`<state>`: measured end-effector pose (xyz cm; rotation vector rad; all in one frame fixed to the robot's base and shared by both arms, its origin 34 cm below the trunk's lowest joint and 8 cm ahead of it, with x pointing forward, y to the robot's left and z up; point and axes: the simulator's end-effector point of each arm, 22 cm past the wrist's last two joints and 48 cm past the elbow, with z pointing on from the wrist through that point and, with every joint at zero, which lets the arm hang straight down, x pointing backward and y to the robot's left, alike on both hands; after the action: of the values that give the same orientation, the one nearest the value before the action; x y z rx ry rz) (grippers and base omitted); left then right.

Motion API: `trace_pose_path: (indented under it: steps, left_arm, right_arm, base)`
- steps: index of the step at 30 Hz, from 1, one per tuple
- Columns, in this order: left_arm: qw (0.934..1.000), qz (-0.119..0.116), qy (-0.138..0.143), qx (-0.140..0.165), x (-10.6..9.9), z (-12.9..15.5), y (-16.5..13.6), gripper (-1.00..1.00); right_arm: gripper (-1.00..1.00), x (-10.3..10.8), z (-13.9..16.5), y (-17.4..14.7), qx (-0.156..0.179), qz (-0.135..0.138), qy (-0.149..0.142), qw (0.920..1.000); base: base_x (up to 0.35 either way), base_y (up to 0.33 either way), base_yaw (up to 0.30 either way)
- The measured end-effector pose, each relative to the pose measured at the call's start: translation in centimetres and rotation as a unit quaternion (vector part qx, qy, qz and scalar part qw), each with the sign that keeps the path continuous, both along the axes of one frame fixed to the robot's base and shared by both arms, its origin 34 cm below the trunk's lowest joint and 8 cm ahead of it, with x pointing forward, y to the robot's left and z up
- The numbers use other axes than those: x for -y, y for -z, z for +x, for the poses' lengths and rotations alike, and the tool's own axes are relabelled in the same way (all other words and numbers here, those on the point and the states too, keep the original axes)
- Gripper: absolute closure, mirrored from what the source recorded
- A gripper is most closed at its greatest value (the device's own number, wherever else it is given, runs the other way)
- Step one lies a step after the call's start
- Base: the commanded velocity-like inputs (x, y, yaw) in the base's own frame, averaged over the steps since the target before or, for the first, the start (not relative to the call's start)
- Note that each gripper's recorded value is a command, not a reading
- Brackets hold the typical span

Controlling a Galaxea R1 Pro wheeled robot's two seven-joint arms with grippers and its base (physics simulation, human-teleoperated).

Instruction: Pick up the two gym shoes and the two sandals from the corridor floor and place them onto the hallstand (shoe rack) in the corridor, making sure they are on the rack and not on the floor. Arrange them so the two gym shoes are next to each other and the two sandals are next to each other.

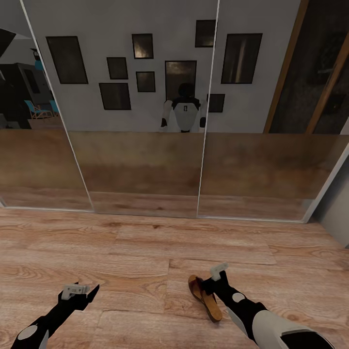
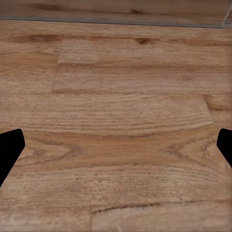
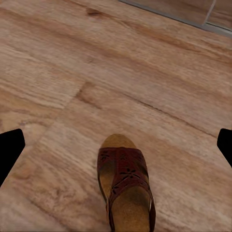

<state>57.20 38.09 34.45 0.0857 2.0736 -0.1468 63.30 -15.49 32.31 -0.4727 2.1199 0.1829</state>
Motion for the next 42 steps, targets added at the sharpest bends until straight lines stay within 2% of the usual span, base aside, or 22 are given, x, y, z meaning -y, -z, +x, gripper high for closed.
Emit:
trace_pose_path:
  steps: [24, 35, 42]
  left_arm:
    - [1.0, -0.006, 0.0, -0.002, 0.84, -0.06, 0.34, -1.0]
    - [1.0, -0.006, 0.0, -0.004, 0.86, -0.16, 0.59, -1.0]
    - [1.0, -0.006, 0.0, -0.005, 0.87, -0.18, 0.65, -1.0]
  right_arm:
    - [-1.0, -0.21, -0.16, 0.17, -0.002, 0.001, -0.005, 1.0]
    - [-1.0, -0.22, -0.27, 0.44, -0.005, 0.001, -0.005, 1.0]
    - [-1.0, -0.21, -0.26, 0.47, -0.005, 0.001, -0.005, 1.0]
  base:
    - [0.0, -0.012, 0.022]
    - [0.0, -0.083, 0.215]
    - [0.0, -0.194, 0.049]
